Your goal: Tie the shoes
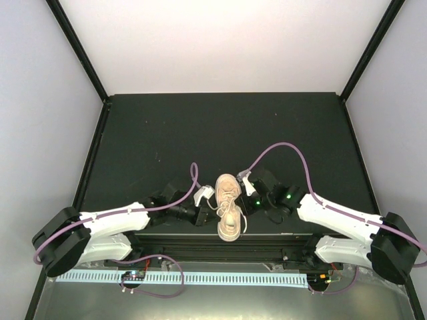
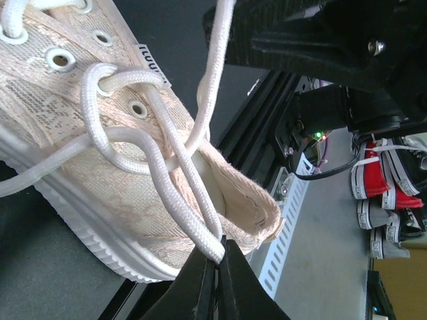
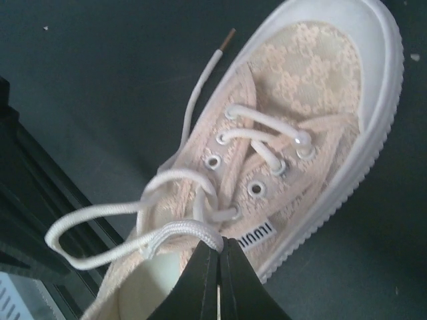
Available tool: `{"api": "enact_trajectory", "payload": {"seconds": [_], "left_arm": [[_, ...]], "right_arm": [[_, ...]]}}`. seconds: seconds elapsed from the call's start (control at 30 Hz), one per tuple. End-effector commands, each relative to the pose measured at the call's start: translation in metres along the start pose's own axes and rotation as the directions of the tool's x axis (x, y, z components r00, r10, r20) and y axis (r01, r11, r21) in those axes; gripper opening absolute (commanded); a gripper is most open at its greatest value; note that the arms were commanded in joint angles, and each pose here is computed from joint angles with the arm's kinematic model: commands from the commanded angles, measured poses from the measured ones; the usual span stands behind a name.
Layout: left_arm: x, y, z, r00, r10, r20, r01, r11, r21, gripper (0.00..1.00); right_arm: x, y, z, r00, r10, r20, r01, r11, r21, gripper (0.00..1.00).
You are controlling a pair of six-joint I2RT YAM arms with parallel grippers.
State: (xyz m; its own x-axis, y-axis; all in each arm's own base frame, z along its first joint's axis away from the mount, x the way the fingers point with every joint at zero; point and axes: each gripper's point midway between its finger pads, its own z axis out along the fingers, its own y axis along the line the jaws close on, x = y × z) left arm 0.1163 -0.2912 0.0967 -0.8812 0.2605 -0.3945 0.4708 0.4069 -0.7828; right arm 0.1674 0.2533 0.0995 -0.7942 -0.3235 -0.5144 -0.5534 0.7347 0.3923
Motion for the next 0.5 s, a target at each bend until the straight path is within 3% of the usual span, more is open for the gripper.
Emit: {"api": "enact_trajectory", "payload": {"seconds": [0.0,0.2,0.47], "left_arm": [[0.002,-0.008,0.002,1.000,0.030,-0.010,-0.029,0.999,0.034,0.02],[0.011,-0.012,0.007,0.998,0.049,-0.048,-0.047,0.998,0.043,0.10],[-0.003,-0.006,-0.020,0.996,0.069,0.059,-0.063,0.994,-0.086,0.51]], "right_arm": [[-0.013,0.007,0.003,0.998,-0.059,0.003,0.059,0.998,-0.018,0.02],[-0.010,0.015,0.013,0.997,-0.073,-0.026,0.071,0.995,-0.065,0.02],[0.001,0.010,0.019,0.997,-0.064,-0.051,0.061,0.996,-0.062,0.02]]}}
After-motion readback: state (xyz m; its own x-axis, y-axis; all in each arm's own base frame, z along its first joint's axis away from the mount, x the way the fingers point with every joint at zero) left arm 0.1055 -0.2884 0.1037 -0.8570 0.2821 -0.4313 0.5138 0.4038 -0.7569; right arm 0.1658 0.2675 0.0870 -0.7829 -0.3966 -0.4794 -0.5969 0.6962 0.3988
